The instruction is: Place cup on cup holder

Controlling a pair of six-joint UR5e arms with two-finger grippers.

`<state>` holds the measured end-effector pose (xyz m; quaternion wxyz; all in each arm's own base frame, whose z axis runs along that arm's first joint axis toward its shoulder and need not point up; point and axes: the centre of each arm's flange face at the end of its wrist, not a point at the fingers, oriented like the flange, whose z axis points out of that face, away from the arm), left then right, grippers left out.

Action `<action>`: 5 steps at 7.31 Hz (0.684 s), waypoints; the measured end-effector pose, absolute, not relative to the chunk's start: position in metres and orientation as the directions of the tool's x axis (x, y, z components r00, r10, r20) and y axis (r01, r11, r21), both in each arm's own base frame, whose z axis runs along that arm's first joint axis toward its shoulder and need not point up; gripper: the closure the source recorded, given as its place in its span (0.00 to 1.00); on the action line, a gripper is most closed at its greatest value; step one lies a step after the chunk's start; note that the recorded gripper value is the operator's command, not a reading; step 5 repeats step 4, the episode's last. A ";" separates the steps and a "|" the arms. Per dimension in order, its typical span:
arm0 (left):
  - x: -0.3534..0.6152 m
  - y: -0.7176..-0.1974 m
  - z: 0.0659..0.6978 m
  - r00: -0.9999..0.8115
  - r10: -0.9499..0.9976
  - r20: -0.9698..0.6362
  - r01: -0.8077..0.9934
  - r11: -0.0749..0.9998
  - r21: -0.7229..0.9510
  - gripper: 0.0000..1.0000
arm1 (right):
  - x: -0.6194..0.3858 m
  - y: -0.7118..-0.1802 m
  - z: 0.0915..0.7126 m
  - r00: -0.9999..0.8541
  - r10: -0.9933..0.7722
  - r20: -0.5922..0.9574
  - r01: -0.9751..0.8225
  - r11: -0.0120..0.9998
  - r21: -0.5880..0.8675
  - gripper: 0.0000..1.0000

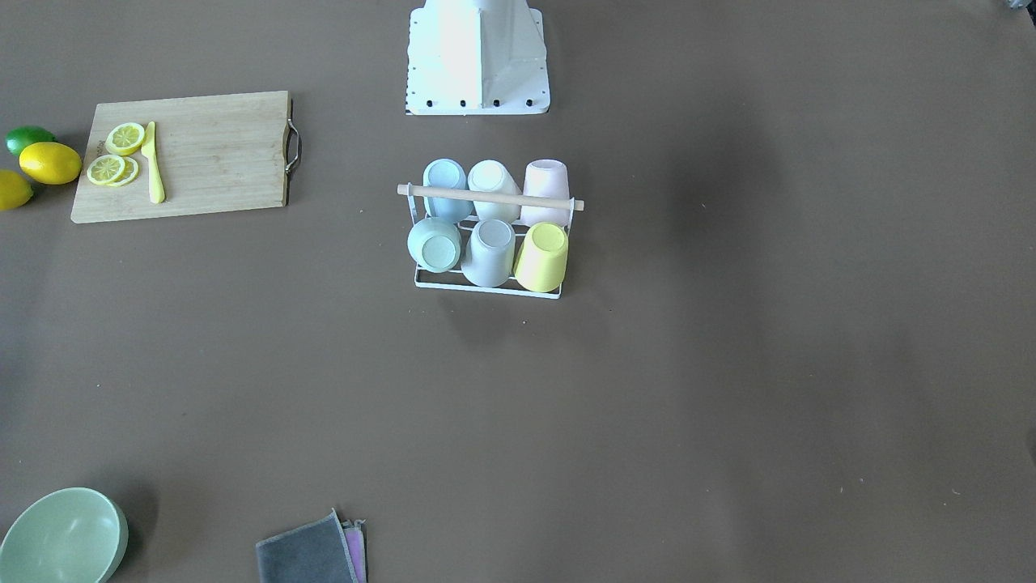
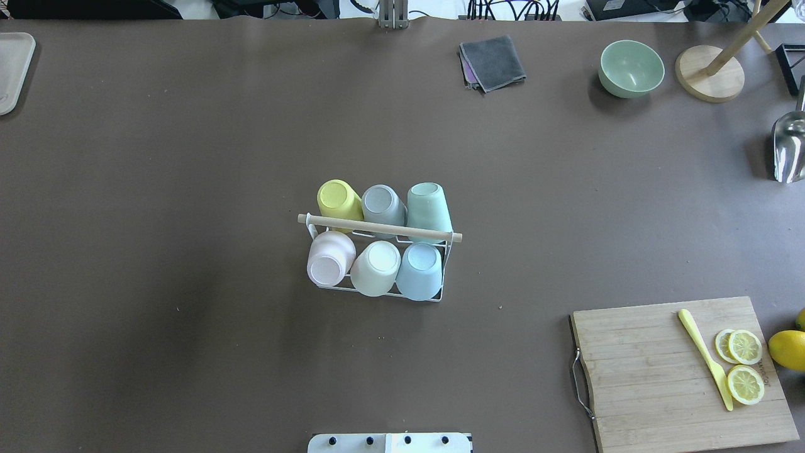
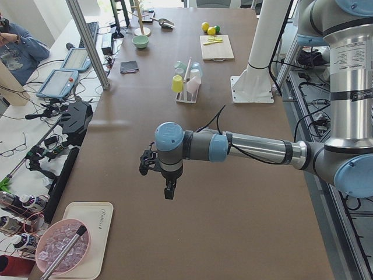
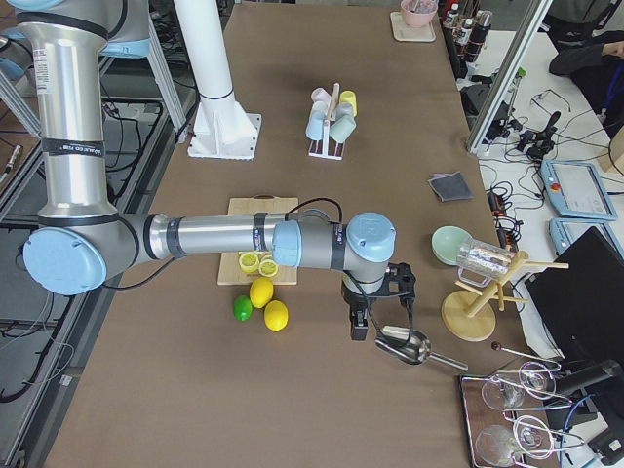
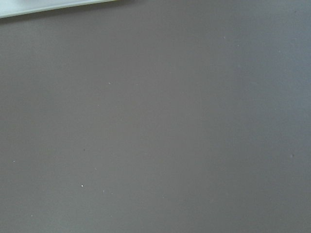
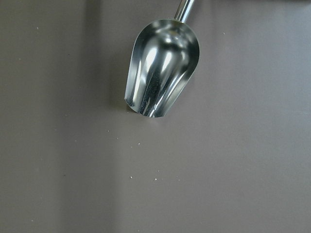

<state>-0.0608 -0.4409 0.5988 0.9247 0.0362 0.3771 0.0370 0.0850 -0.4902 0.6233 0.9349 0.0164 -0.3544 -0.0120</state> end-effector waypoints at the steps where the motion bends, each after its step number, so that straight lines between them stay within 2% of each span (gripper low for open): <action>1: -0.061 -0.439 0.599 0.713 0.094 -0.695 -0.040 0.995 0.093 0.01 | 0.085 -0.490 0.623 0.749 -0.034 0.662 0.010 0.999 0.039 0.00; 5: -0.061 -0.438 0.598 0.713 0.095 -0.695 -0.041 0.995 0.095 0.01 | 0.085 -0.492 0.622 0.749 -0.037 0.662 0.012 0.999 0.043 0.00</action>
